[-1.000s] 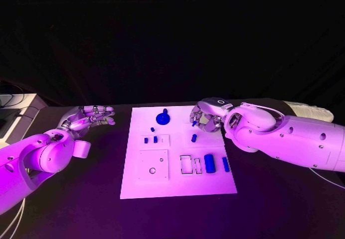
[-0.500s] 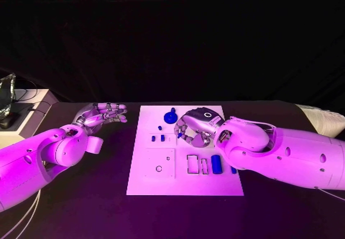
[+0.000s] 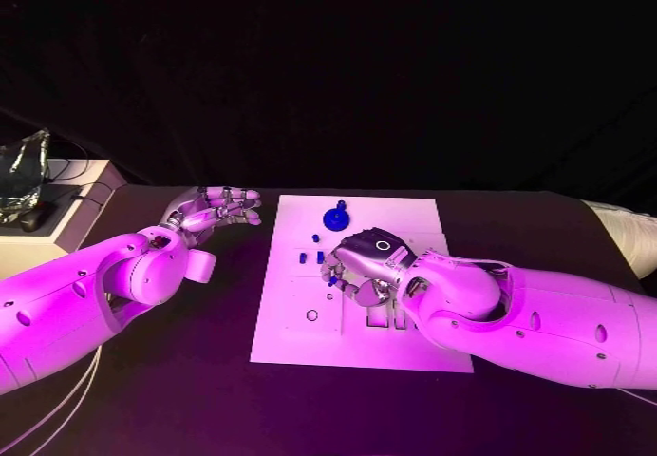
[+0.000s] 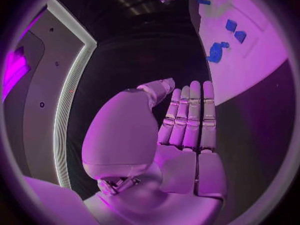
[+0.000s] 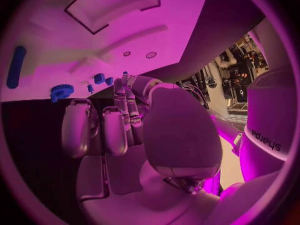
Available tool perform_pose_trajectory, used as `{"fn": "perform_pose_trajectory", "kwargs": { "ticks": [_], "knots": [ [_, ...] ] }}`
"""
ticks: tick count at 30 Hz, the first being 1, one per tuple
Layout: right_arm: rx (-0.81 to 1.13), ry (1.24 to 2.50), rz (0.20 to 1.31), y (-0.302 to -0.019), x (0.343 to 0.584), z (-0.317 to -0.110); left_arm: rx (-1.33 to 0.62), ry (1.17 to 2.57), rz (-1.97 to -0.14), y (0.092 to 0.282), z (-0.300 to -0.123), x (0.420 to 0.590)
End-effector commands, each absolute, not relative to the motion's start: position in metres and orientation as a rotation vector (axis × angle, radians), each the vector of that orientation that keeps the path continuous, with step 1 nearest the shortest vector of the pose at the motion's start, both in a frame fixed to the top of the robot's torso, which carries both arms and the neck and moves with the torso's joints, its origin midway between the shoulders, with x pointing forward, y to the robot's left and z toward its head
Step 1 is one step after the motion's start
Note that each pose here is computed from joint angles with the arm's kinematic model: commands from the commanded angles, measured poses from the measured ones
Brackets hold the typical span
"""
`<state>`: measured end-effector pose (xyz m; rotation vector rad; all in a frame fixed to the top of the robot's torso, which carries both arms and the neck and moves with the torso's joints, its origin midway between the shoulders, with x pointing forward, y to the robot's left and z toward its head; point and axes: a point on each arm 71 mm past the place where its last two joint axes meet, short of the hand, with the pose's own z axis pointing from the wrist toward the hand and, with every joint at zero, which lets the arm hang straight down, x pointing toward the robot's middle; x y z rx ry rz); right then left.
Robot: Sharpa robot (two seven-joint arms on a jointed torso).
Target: Assemble the parts on the task board
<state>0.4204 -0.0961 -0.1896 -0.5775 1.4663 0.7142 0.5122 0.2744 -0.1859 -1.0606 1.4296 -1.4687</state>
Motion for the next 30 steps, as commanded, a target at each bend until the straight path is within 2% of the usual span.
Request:
{"fn": "perform_pose_trajectory", "kwargs": {
  "ticks": [1, 30],
  "knots": [
    [-0.606, 1.462, 0.697, -0.094, 0.419, -0.192, -1.059, 1.406, -1.480, 0.272, -0.184, 0.512],
    [-0.653, 1.503, 0.667, -0.090, 0.418, -0.207, -1.057, 1.411, -1.486, 0.271, -0.184, 0.512]
  ]
}}
